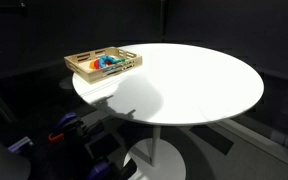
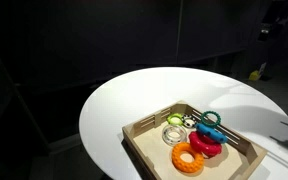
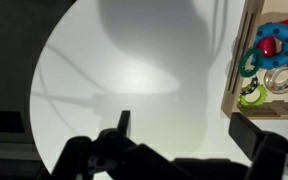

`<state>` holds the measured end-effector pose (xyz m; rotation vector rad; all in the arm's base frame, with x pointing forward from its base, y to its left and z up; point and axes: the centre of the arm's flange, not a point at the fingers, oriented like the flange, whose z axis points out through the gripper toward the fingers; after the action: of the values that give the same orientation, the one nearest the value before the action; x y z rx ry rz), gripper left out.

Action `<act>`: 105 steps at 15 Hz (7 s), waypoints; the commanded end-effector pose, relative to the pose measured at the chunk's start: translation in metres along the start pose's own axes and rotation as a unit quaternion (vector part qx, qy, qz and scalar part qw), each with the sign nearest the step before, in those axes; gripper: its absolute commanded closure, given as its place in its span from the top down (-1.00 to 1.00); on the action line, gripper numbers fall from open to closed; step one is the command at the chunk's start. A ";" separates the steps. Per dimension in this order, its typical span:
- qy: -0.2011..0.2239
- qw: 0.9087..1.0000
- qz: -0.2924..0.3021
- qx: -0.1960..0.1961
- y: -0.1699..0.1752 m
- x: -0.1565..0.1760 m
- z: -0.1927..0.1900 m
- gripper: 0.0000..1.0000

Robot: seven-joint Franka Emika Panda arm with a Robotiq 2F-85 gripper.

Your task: Remove the dark green ring from the box

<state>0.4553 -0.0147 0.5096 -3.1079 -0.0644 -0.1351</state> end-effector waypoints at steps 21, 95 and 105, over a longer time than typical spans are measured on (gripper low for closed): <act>0.000 1.000 0.000 0.000 -0.001 0.001 -0.001 1.00; -0.059 0.989 -0.079 -0.108 -0.187 0.014 0.235 -0.58; -0.058 0.993 -0.051 -0.094 -0.170 0.021 0.223 -0.87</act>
<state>0.4817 0.1715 0.2863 -3.3042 -0.2804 0.0546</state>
